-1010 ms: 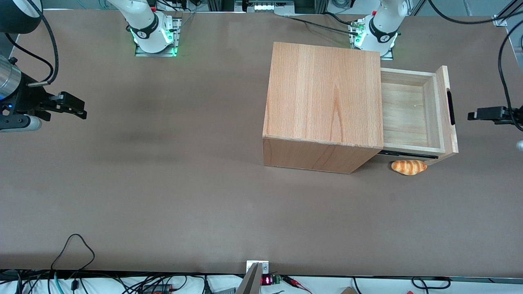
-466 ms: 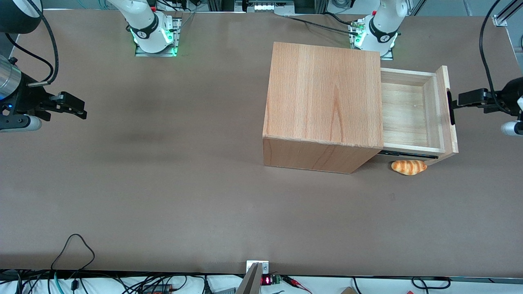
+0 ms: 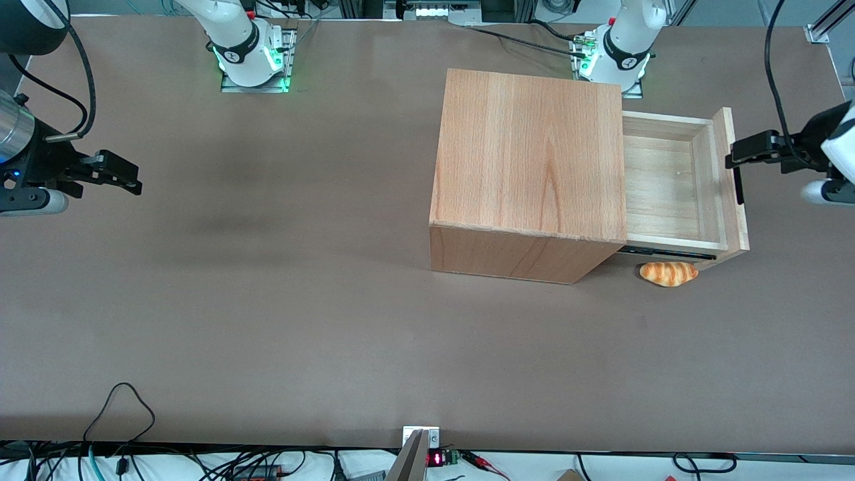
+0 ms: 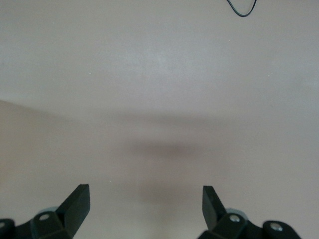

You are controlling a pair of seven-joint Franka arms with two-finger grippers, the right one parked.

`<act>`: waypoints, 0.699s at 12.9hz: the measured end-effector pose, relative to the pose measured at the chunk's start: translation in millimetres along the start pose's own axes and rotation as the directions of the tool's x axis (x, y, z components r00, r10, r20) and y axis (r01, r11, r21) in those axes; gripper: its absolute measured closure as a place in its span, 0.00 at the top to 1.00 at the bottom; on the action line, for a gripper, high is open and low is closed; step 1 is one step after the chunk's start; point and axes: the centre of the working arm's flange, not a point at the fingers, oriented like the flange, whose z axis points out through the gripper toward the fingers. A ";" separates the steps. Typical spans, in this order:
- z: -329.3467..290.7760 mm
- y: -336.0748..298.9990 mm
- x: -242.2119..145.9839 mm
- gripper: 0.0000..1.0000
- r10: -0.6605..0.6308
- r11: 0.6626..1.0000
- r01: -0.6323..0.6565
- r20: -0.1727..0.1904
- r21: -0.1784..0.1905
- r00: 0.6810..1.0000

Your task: Open top drawer with left arm

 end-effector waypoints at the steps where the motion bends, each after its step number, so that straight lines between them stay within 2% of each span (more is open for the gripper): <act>1: 1.0 1.1 -2.5 1.00 -0.008 1.000 0.008 -0.012 0.001 1.000; 4: 9.0 -3.2 -7.4 1.00 -0.025 1.000 0.025 -0.042 -0.003 0.999; 7: 13.0 -3.2 -11.8 1.00 -0.039 0.999 0.038 -0.038 -0.006 0.999; 9: 14.2 -3.2 -14.3 1.00 -0.046 0.999 0.047 -0.036 0.017 0.998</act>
